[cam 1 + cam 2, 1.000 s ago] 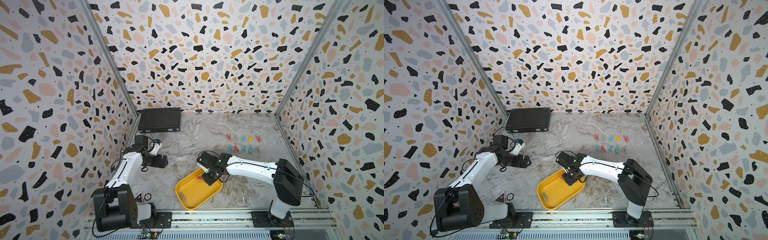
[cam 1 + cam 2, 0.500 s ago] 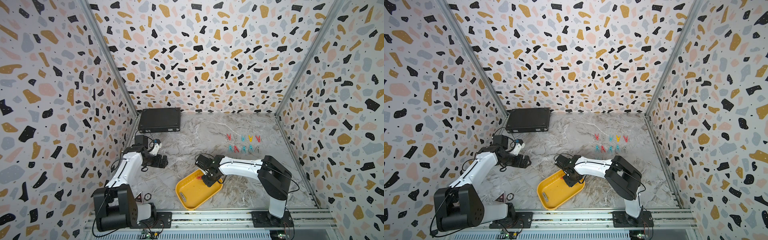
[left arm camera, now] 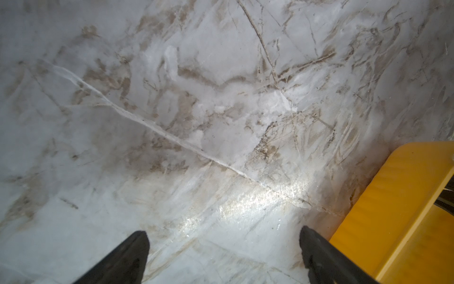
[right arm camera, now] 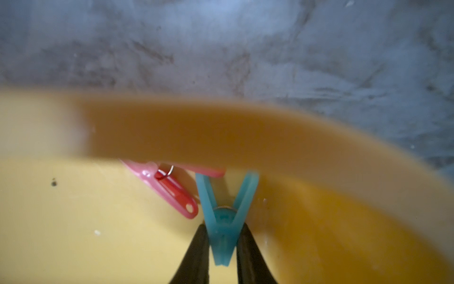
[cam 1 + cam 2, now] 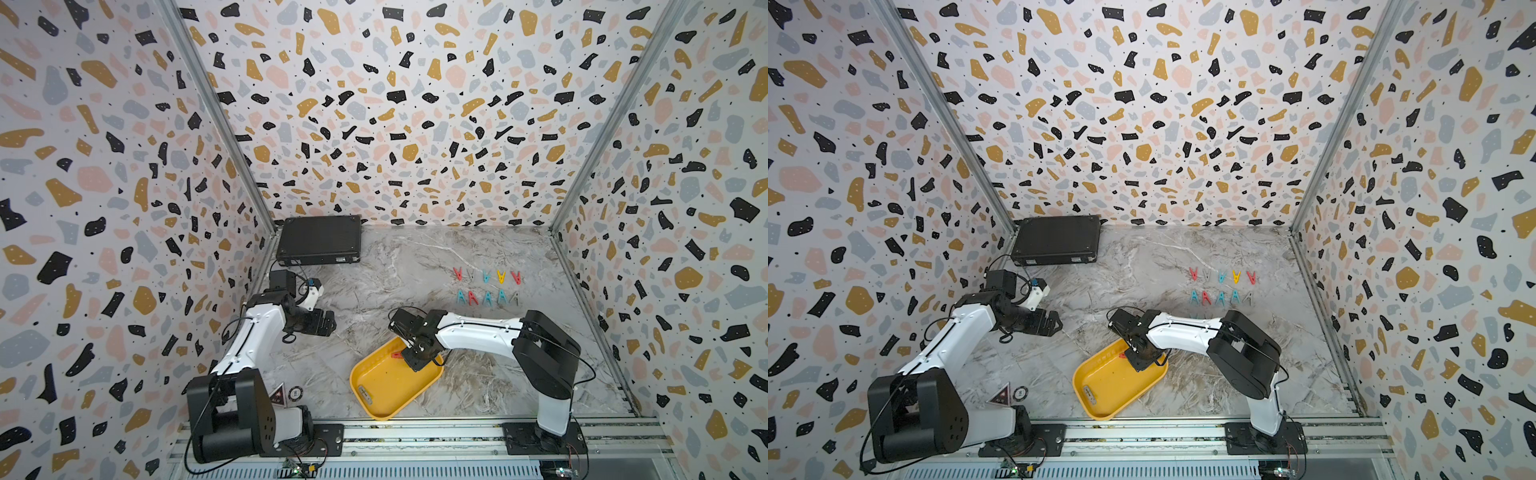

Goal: Take the clothespins out of the storage box
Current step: Pick up the clothespin from the storage box, then place the clothespin at the center of the board.

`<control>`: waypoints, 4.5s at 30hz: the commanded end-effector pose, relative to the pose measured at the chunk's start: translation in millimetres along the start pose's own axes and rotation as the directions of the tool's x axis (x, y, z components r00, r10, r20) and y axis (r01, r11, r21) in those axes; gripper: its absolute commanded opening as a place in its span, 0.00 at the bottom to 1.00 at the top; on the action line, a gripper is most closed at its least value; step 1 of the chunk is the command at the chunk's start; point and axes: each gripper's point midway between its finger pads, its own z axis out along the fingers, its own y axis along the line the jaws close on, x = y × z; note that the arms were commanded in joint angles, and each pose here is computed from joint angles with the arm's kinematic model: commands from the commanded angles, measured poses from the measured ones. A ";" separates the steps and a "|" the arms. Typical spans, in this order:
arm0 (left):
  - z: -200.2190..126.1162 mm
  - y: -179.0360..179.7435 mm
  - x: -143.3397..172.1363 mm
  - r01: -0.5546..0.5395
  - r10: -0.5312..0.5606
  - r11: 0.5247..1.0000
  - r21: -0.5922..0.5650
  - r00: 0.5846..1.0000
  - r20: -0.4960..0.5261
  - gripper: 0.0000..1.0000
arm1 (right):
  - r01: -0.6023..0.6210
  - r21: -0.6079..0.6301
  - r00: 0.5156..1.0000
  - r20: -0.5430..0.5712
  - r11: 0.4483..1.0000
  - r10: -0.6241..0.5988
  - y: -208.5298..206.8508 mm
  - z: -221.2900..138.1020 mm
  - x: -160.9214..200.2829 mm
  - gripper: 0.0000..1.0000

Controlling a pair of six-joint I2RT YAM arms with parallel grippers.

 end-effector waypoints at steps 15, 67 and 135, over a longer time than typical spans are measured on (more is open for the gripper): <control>-0.1 0.0 -0.1 0.007 -0.007 1.000 0.006 1.000 0.004 1.00 | 0.006 -0.012 0.989 0.147 1.000 -0.004 -2.4 -76.9 -13.7 0.15; -0.1 -2.7 0.5 0.004 -0.004 1.000 0.020 1.000 0.003 1.00 | -0.593 0.082 0.805 0.046 0.801 0.592 -255.2 -42.4 68.5 0.13; -6.4 3.7 -1.9 0.010 -0.010 1.000 -0.019 1.000 0.029 1.00 | -0.137 -0.265 0.942 0.264 0.954 0.209 -40.2 -149.4 -12.9 0.42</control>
